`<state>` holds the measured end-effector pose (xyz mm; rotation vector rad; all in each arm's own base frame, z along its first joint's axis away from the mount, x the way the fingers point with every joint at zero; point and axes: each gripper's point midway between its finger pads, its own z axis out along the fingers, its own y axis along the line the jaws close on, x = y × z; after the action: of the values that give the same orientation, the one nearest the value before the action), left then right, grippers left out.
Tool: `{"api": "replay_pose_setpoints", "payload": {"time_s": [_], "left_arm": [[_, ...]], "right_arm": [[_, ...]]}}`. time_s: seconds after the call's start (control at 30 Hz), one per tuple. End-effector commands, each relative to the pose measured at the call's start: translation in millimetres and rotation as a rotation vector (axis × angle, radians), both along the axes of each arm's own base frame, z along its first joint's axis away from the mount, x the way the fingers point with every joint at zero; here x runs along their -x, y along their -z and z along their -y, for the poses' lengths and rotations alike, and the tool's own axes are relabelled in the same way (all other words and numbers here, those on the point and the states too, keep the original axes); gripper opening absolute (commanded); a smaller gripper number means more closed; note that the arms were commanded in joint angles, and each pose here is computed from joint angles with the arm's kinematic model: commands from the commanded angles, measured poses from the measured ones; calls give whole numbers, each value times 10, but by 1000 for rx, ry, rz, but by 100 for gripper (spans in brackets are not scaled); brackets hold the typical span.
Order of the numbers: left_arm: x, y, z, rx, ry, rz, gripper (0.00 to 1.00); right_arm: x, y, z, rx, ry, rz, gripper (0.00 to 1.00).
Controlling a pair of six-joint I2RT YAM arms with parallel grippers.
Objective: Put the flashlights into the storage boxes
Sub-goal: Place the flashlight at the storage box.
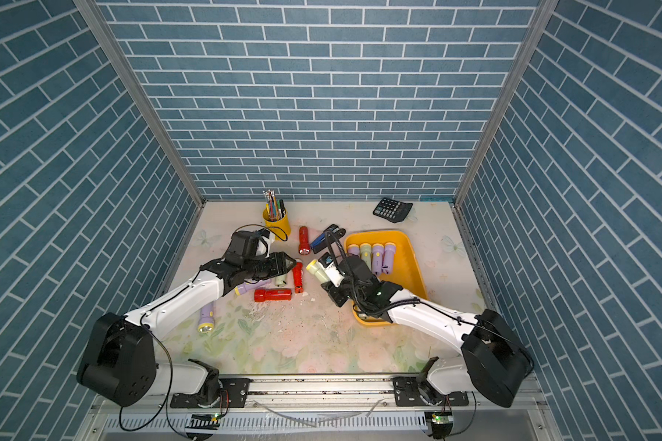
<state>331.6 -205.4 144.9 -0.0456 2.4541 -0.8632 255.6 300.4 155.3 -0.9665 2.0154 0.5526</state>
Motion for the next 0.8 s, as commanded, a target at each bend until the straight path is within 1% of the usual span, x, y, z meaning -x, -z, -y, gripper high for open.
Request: {"api": "replay_pose_setpoints", "payload": {"time_s": [0.0, 0.17, 0.33, 0.47, 0.53, 0.6, 0.7, 0.77], "left_arm": [[-68, -141, 224, 0, 43, 71, 66], [-8, -121, 571, 9, 135, 99, 65], [87, -179, 927, 3, 269, 190, 65], [168, -232, 1133, -3, 355, 255, 65], [186, -221, 1193, 3, 374, 266, 65], [187, -187, 1232, 9, 383, 265, 65], [202, -130, 1296, 6, 397, 258, 65], [223, -111, 1339, 2, 409, 255, 65]], "right_arm": [[11, -46, 204, -88, 50, -103, 19], [-147, -125, 616, -156, 189, -179, 19], [-289, -87, 1047, -222, 353, -279, 18], [-358, 35, 1338, -267, 471, -407, 19], [-369, 143, 1454, -263, 518, -503, 19], [-364, 243, 1507, -255, 529, -599, 19], [-357, 364, 1547, -238, 544, -685, 17], [-354, 415, 1583, -221, 566, -712, 17]]}}
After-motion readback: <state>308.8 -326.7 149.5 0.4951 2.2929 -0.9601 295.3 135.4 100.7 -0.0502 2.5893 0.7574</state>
